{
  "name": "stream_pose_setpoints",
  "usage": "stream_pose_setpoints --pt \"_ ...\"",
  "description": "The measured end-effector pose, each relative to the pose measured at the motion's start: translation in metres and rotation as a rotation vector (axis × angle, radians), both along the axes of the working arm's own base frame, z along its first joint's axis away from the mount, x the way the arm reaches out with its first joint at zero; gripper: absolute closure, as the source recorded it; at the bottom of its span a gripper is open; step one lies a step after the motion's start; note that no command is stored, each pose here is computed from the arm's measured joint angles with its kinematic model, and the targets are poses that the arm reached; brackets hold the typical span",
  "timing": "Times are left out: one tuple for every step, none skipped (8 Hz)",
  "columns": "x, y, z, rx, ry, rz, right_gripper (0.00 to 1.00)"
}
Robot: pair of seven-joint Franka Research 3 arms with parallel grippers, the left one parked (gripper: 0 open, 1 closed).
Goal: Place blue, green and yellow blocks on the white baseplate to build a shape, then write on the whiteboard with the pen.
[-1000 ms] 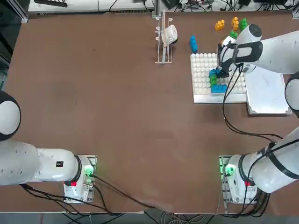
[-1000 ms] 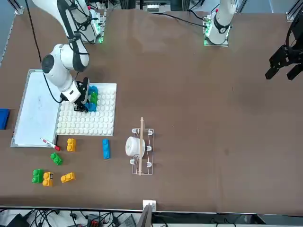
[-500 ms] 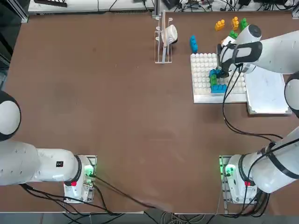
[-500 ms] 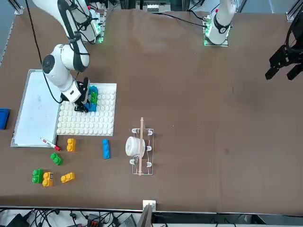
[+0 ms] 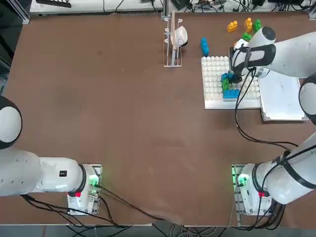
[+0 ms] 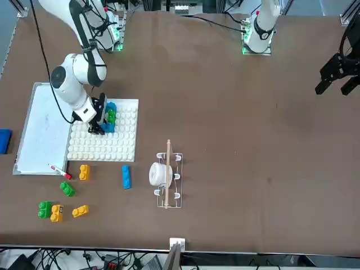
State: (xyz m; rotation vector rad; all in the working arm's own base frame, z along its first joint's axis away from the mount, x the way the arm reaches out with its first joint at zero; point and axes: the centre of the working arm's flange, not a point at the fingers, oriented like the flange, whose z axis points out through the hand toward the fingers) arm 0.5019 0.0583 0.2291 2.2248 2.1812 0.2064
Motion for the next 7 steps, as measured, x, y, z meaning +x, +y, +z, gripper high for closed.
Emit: stream_pose_setpoints --pt "0.003 0.002 0.0 -0.003 -0.007 0.004 0.15" --pt "0.006 0.006 0.005 0.001 -0.018 0.011 0.01" --pt "0.009 0.012 0.014 0.016 -0.022 0.013 0.0" --pt "0.01 0.015 0.025 0.036 -0.019 0.001 0.0" --pt "0.011 0.015 0.038 0.059 -0.013 -0.019 0.0" --pt "0.012 0.017 0.052 0.085 -0.007 -0.045 0.0" --pt "0.016 0.017 0.067 0.108 -0.01 -0.08 0.0"
